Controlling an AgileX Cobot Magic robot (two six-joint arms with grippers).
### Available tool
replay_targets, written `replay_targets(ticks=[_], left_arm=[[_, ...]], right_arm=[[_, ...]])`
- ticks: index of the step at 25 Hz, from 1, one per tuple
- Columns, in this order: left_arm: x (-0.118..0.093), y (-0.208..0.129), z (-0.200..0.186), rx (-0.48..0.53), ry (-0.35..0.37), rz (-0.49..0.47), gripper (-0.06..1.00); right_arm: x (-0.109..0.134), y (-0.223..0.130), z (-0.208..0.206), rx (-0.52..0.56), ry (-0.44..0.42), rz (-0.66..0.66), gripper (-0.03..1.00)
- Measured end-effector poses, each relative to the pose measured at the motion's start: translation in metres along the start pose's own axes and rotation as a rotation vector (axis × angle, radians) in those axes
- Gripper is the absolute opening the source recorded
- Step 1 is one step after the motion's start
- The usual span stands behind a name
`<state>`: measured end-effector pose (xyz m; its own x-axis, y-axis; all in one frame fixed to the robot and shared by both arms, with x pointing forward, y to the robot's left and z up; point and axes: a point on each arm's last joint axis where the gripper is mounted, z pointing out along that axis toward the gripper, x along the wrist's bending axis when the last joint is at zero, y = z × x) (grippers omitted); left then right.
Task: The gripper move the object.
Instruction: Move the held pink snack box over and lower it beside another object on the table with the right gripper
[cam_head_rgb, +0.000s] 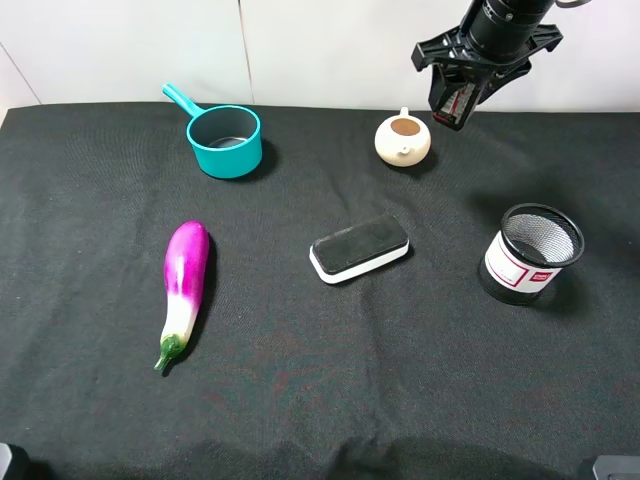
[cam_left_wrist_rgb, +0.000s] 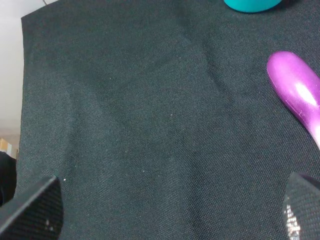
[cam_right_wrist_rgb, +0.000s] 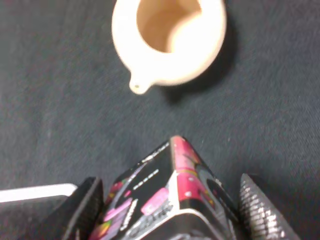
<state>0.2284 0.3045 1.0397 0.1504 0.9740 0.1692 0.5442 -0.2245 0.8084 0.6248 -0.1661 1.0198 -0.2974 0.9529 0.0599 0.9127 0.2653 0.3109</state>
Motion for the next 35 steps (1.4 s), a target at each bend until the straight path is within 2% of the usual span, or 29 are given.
replay_targets(ticks=[25,35], left_arm=[[0.0,0.0,0.0,0.0,0.0,0.0,0.93],[0.0,0.0,0.0,0.0,0.0,0.001,0.93]], right_arm=[[-0.079,0.018,0.075,-0.083,-0.054,0.129,0.42],[-0.089,0.018,0.099,-0.097,-0.056,0.154,0.42]])
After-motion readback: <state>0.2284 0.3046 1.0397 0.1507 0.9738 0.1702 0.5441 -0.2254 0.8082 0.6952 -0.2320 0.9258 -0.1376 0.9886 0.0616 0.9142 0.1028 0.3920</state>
